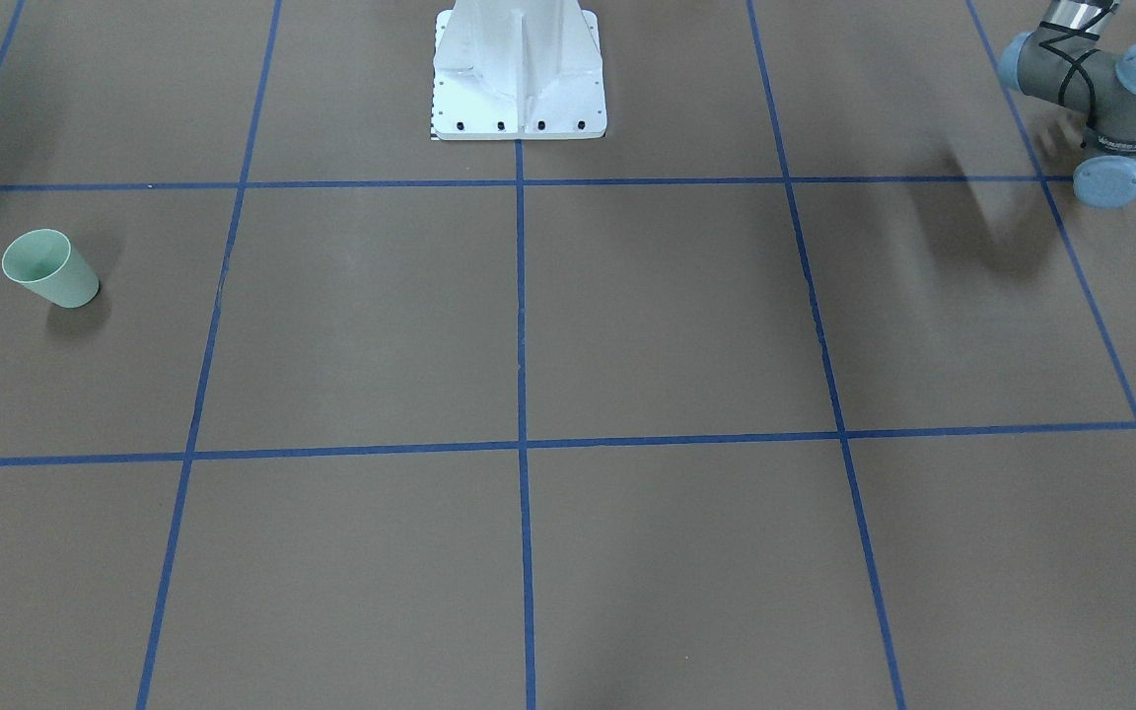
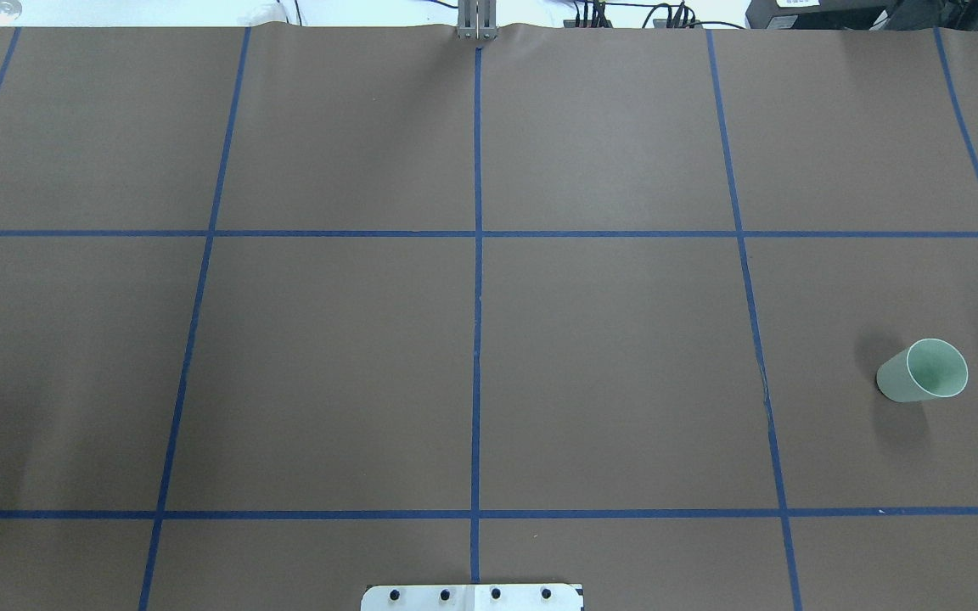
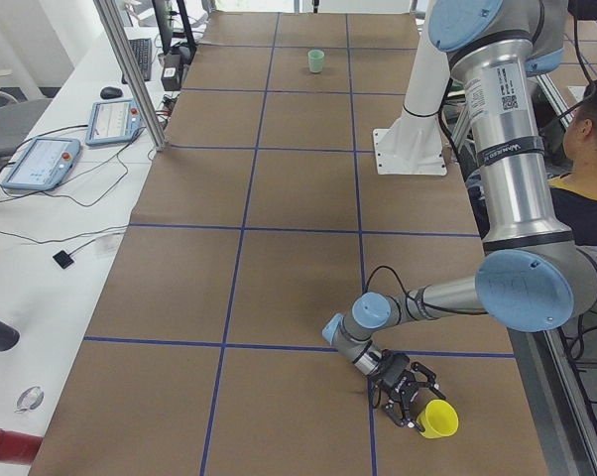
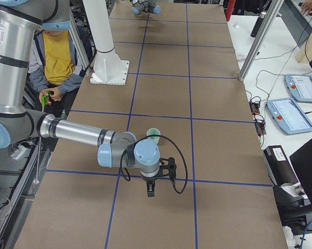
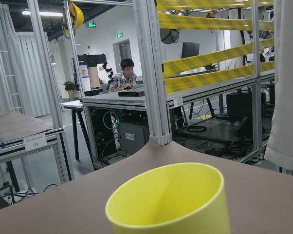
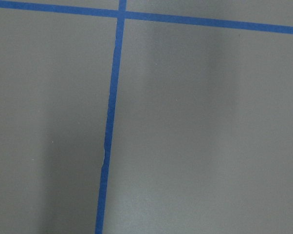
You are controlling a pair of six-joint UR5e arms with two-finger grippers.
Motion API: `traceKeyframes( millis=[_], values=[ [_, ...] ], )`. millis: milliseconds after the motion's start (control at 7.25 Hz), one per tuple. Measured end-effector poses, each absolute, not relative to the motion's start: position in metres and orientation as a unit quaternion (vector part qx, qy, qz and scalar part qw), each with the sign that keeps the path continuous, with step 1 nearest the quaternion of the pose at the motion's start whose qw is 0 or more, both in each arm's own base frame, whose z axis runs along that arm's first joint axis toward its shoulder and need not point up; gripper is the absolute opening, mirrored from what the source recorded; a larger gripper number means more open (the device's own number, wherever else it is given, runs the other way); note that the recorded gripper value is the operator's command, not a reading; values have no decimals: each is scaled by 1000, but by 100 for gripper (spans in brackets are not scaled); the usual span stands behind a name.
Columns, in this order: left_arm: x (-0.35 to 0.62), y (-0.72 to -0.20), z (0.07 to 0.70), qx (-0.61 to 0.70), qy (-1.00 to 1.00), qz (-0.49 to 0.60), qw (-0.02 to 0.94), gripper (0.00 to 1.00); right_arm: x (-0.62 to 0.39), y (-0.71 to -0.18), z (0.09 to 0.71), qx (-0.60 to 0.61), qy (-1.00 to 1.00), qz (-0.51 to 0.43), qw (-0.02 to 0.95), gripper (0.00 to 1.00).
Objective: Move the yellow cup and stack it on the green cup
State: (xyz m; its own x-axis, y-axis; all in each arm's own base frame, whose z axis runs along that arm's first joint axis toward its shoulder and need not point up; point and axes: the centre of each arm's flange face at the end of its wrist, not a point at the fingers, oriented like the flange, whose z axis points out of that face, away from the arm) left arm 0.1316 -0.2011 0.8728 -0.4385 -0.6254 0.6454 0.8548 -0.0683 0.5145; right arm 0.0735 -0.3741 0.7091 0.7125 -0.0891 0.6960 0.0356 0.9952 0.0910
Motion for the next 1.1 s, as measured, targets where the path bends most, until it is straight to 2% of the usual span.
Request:
traceKeyframes(
  millis=[690, 828, 966, 1103],
  values=[
    [113, -188, 899, -124, -458, -717, 511, 98, 73, -374, 709, 36, -378, -34, 925, 100],
    [111, -186, 902, -123, -461, -716, 509, 80, 73, -374, 709, 36, -378, -34, 925, 100],
    [109, -185, 905, -121, -464, -717, 507, 52, 73, -374, 709, 36, -378, -34, 925, 100],
    [108, -184, 906, -119, -465, -717, 506, 44, 73, -374, 709, 36, -378, -34, 925, 100]
  ],
)
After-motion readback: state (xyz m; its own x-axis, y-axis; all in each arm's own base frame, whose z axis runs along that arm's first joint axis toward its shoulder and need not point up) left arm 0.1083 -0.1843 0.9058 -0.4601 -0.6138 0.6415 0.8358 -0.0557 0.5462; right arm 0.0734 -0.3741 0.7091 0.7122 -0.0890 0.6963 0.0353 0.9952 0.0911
